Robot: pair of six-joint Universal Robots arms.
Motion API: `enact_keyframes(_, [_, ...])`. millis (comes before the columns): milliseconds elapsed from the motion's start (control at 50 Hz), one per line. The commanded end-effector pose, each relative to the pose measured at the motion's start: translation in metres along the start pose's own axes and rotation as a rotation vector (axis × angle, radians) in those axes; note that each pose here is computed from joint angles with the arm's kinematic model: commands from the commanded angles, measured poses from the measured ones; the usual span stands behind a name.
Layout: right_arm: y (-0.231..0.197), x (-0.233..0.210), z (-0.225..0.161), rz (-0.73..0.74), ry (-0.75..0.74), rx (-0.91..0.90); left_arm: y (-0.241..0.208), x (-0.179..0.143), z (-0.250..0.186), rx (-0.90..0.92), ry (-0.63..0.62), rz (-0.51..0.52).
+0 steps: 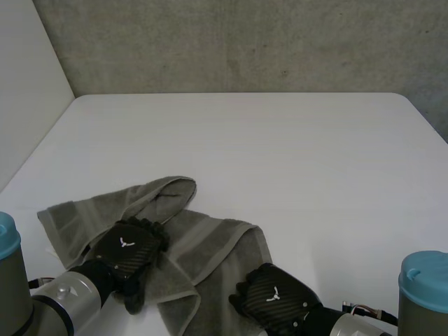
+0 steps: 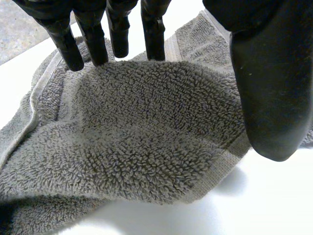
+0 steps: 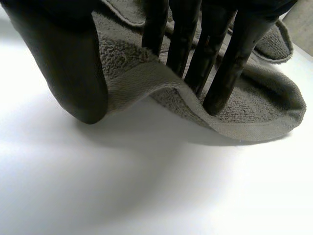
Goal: Fold the towel.
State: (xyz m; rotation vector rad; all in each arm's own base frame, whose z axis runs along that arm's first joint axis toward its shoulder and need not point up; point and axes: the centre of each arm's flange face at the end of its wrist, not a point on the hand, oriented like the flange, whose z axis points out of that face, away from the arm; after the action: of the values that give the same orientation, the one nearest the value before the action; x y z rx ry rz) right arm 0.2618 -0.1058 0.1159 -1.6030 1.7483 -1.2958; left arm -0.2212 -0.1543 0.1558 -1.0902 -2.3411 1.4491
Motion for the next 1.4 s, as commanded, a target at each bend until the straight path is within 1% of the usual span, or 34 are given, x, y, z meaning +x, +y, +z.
enact_keyframes(20, [-0.001,0.0,0.0,-0.002,0.001,0.001,0.001,0.001,0.0,-0.002,0.002,0.0])
enact_keyframes(340, [-0.005,0.005,0.002,-0.011,0.015,0.018,0.005,0.002,-0.003,-0.017,0.005,-0.005])
enact_keyframes(380, [-0.012,0.015,0.002,0.037,0.052,0.039,0.006,0.003,-0.003,-0.018,0.005,-0.005])
enact_keyframes(400, [-0.012,0.015,0.002,0.038,0.052,0.039,0.007,0.003,-0.003,-0.019,0.005,-0.006])
enact_keyframes(420, [-0.016,0.024,0.001,0.087,0.082,0.057,0.007,0.004,-0.004,-0.018,0.005,-0.005])
enact_keyframes(440, [-0.016,0.024,0.001,0.088,0.082,0.057,0.007,0.004,-0.004,-0.018,0.005,-0.005])
enact_keyframes(480, [-0.016,0.042,-0.001,0.182,0.137,0.07,0.009,0.004,-0.004,-0.019,0.004,-0.006])
enact_keyframes(500, [-0.016,0.042,-0.001,0.183,0.137,0.07,0.009,0.004,-0.004,-0.019,0.004,-0.006])
enact_keyframes(540, [-0.014,0.055,-0.003,0.235,0.177,0.073,0.009,0.004,-0.004,-0.021,0.005,-0.007])
enact_keyframes(720, [-0.01,0.065,-0.005,0.245,0.22,0.059,0.011,0.003,0.001,0.001,-0.014,-0.001])
enact_keyframes(800, [-0.006,0.079,-0.008,0.26,0.282,0.041,0.012,0.0,0.003,0.013,-0.048,0.004])
enact_keyframes(920, [-0.003,0.085,-0.009,0.266,0.317,0.03,0.013,-0.002,0.003,0.013,-0.068,0.005])
enact_keyframes(1040, [0.003,0.103,-0.013,0.267,0.444,0.005,0.014,-0.002,0.003,0.008,-0.073,0.004])
enact_keyframes(1160, [0.005,0.11,-0.015,0.259,0.507,-0.006,0.014,-0.001,0.001,0.009,-0.068,0.004])
enact_keyframes(1200, [0.005,0.12,-0.018,0.251,0.574,-0.009,0.014,0.0,0.0,0.011,-0.065,0.004])
enact_keyframes(1220, [0.005,0.12,-0.018,0.251,0.575,-0.009,0.014,0.0,0.0,0.011,-0.064,0.004])
enact_keyframes(1260, [0.007,0.136,-0.024,0.239,0.677,-0.007,0.013,0.0,-0.001,0.016,-0.063,0.0])
enact_keyframes(1280, [0.007,0.136,-0.024,0.238,0.677,-0.007,0.012,0.0,-0.001,0.02,-0.063,0.0])
enact_keyframes(1300, [0.008,0.144,-0.027,0.23,0.717,-0.003,0.011,-0.001,-0.001,0.027,-0.067,-0.001])
enact_keyframes(1400, [0.009,0.154,-0.03,0.229,0.757,-0.001,0.011,-0.005,0.0,0.028,-0.081,-0.008])
